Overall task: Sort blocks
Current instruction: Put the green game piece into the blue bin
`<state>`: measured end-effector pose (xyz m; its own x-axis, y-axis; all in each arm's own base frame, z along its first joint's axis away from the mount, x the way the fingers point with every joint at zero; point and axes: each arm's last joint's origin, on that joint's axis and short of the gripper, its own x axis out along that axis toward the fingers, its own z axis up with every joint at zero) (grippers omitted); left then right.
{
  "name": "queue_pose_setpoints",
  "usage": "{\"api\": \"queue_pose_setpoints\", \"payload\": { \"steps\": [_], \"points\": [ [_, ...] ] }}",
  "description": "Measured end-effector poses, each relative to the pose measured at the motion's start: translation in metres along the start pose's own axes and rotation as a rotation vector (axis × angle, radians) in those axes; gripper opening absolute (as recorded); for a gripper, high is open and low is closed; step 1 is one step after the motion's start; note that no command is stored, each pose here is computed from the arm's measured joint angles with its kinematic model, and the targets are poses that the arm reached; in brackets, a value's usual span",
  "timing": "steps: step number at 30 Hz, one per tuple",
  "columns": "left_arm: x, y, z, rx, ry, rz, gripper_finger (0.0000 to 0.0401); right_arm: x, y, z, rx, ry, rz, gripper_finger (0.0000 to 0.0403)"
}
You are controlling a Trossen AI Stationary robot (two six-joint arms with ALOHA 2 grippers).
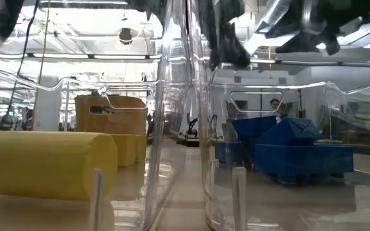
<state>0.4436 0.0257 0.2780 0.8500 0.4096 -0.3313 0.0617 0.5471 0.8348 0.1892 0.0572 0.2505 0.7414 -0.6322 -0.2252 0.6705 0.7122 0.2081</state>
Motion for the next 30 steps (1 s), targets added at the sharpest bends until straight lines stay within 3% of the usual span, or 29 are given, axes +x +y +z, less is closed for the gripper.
{"api": "queue_pose_setpoints", "payload": {
  "steps": [6,30],
  "points": [
    [-0.004,0.003,0.012,0.044,-0.022,0.096,0.0141,0.013,0.002,0.014,0.052,-0.053,0.018,0.0275],
    [-0.014,-0.001,0.033,0.132,-0.124,0.158,0.0141,0.03,-0.001,0.027,0.041,-0.058,0.095,0.027]
  ]
}}
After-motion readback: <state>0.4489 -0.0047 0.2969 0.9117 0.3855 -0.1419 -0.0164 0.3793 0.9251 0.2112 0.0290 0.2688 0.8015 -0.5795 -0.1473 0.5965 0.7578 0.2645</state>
